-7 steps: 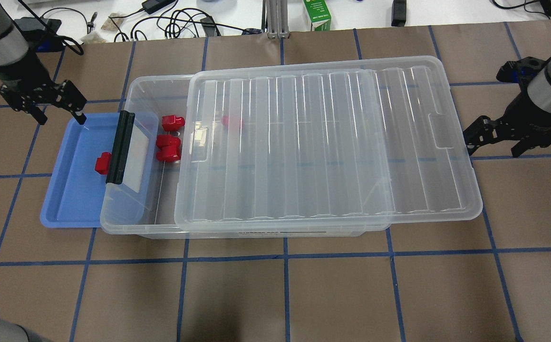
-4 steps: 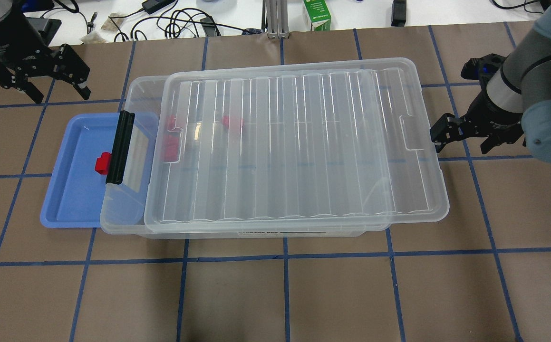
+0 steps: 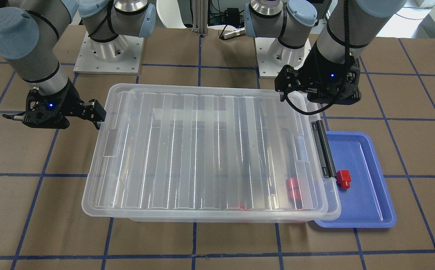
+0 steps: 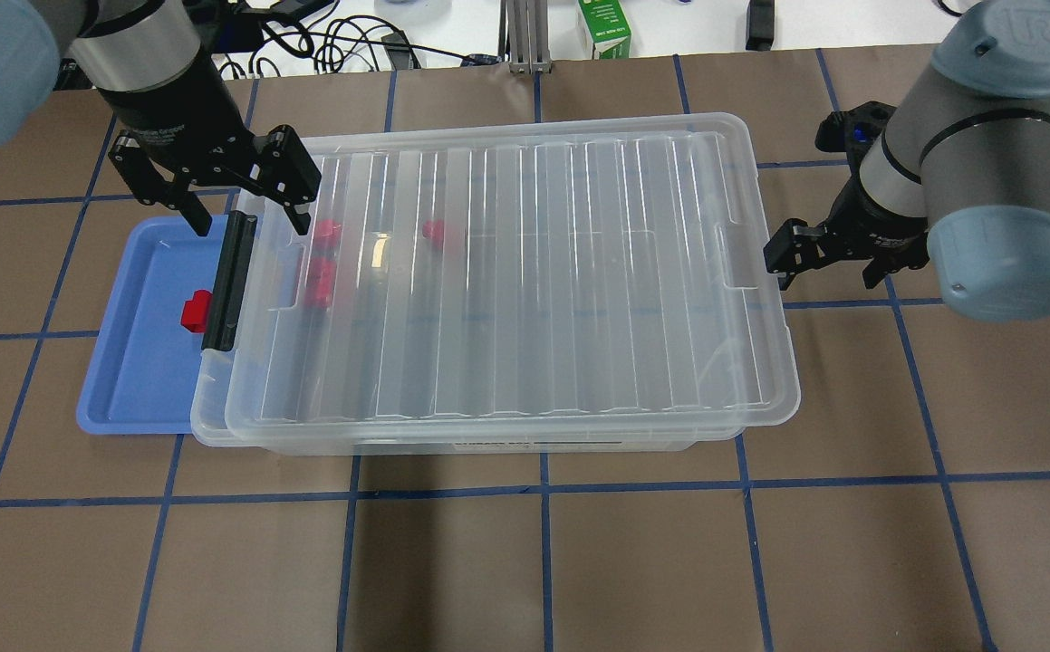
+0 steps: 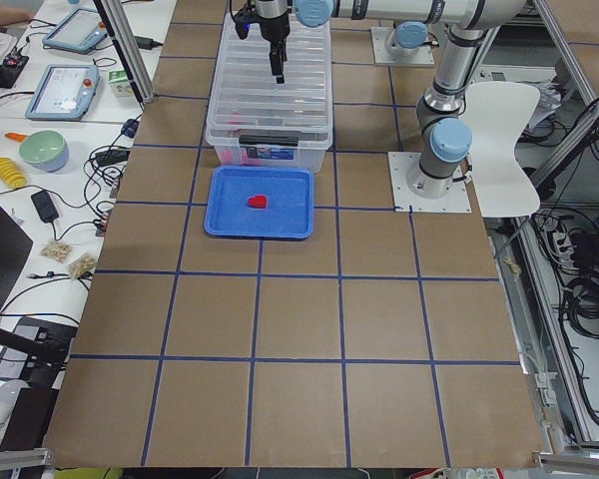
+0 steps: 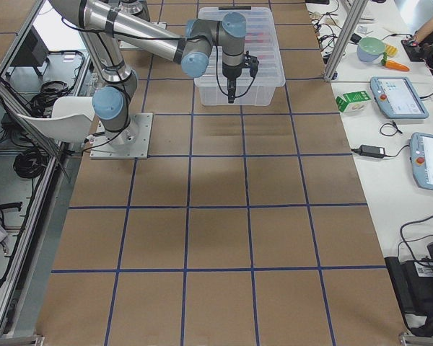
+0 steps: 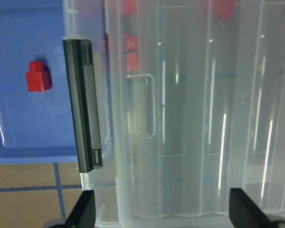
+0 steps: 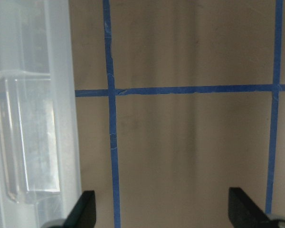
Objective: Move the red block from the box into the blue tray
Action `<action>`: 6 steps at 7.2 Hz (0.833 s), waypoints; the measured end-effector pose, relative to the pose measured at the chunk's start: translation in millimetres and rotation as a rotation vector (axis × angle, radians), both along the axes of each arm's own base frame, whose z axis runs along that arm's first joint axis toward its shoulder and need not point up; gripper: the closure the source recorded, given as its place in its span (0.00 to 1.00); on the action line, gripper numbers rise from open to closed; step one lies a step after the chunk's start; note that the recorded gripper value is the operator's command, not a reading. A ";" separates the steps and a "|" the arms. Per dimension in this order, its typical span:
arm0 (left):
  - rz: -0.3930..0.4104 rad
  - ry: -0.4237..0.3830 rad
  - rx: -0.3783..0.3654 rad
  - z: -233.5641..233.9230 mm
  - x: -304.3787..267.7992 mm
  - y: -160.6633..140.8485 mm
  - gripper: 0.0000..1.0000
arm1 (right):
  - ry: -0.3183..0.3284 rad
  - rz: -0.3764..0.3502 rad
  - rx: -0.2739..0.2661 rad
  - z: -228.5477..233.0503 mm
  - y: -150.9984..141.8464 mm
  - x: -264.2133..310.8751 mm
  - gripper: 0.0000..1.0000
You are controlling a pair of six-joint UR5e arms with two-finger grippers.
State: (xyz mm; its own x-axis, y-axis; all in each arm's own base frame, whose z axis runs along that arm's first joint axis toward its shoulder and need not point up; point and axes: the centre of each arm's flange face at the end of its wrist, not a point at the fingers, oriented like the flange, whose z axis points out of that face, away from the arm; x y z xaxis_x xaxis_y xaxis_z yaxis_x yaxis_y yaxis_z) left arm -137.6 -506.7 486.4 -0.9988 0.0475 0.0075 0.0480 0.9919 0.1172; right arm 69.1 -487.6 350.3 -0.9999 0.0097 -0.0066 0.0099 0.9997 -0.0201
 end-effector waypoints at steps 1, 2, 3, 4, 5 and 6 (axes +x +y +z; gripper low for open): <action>-0.003 -0.006 -0.005 4.1 -4.0 8.9 0.00 | 0.001 0.009 -0.003 -0.4 -1.2 4.7 0.00; -0.006 -0.016 -0.008 6.6 -4.5 15.7 0.00 | 0.003 0.016 -0.013 2.7 -3.8 6.6 0.00; -0.008 -0.021 -0.006 5.5 -4.2 22.2 0.00 | 0.008 0.021 -0.031 12.3 -8.5 6.3 0.00; -0.008 -0.021 0.000 2.0 -3.9 28.7 0.00 | 0.016 0.023 -0.050 28.2 -13.2 5.2 0.00; -0.005 -0.021 0.003 -1.0 -2.1 33.5 0.00 | 0.021 0.022 -0.061 48.6 -14.2 5.0 0.00; -0.004 -0.019 -0.004 -1.5 2.3 34.0 0.00 | 0.023 0.020 -0.064 71.3 -8.4 5.7 0.00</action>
State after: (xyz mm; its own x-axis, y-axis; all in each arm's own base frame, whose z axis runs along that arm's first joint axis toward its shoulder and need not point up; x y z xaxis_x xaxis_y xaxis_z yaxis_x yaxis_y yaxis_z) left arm -135.2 -472.6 484.9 -0.9986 0.0510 -0.0119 0.0494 0.9922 0.1142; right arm 74.8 -496.0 421.5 -0.9998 -0.0098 0.0161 -0.0111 0.9964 -0.0839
